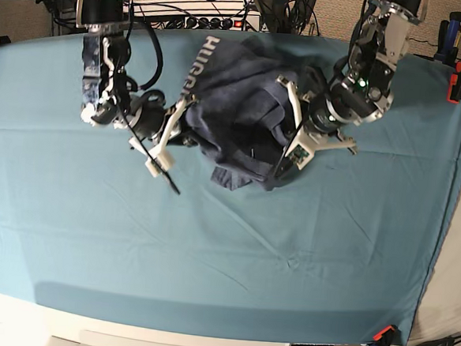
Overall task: Fold the T-shirt properly
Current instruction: 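Fold the lifted side with the left gripper toward the right gripper, then grasp the bundle's opposite sides with both grippers and lift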
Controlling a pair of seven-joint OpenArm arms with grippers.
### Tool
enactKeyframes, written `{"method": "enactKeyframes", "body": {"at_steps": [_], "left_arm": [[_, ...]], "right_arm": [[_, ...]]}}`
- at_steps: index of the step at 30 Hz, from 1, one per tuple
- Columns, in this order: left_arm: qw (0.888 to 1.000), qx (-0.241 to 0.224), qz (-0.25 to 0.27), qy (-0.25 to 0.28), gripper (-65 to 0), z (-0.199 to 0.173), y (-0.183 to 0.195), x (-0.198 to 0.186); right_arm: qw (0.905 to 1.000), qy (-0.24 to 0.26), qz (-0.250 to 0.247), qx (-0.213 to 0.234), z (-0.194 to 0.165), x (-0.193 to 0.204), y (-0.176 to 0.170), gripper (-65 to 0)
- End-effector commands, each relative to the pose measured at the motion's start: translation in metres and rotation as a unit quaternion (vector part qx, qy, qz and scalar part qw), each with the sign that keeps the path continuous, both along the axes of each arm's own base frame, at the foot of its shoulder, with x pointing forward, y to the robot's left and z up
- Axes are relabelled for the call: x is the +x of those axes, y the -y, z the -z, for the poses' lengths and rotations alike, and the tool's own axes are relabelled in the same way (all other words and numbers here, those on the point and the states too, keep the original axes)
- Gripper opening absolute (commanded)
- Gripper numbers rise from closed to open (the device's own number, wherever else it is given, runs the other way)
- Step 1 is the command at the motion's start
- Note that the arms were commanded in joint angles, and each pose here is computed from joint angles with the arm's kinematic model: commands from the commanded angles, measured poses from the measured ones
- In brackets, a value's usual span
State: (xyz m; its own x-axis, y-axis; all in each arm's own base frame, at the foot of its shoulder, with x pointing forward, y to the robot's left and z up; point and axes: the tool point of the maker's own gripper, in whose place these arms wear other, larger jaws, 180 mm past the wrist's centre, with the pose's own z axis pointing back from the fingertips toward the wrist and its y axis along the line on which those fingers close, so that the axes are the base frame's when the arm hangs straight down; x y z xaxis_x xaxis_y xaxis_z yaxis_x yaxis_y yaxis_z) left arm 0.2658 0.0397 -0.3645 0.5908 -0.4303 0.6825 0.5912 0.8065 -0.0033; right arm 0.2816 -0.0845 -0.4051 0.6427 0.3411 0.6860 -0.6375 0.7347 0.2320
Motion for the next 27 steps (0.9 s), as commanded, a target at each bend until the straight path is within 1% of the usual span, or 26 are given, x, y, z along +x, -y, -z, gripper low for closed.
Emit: {"method": "enactKeyframes", "body": {"at_steps": [1, 5, 14, 18, 21, 25, 27], "left_arm": [[1.000, -0.011, -0.001, 0.025, -65.0, -0.013, 0.002, 0.011], [1.000, -0.007, -0.003, 0.030, -65.0, -0.013, 0.000, 0.022], [1.000, 0.011, -0.014, 0.023, -65.0, -0.004, -0.010, 0.052], [0.999, 0.022, -0.015, 0.036, -65.0, -0.011, -0.018, 0.063], [0.998, 0.033, -0.016, 0.053, -65.0, -0.021, -0.027, 0.075], [0.997, 0.037, -0.017, 0.069, -65.0, -0.032, -0.031, 0.087], [0.995, 0.056, -0.021, 0.074, -65.0, -0.032, -0.039, 0.091]], "right_arm": [[0.9982, -0.035, -0.014, -0.046, 0.017, -0.018, 0.011, -65.0], [0.9973, -0.055, -0.018, -0.044, 0.026, -0.042, 0.008, -65.0], [0.9931, -0.116, -0.017, -0.002, 0.042, -0.091, -0.002, -65.0], [0.9917, -0.127, -0.016, 0.010, 0.044, -0.100, -0.007, -65.0], [0.9910, -0.131, -0.014, 0.025, 0.041, -0.101, -0.011, -65.0], [0.9907, -0.131, -0.013, 0.033, 0.039, -0.100, -0.013, -65.0], [0.9907, -0.131, -0.013, 0.033, 0.039, -0.100, -0.013, -65.0]]}}
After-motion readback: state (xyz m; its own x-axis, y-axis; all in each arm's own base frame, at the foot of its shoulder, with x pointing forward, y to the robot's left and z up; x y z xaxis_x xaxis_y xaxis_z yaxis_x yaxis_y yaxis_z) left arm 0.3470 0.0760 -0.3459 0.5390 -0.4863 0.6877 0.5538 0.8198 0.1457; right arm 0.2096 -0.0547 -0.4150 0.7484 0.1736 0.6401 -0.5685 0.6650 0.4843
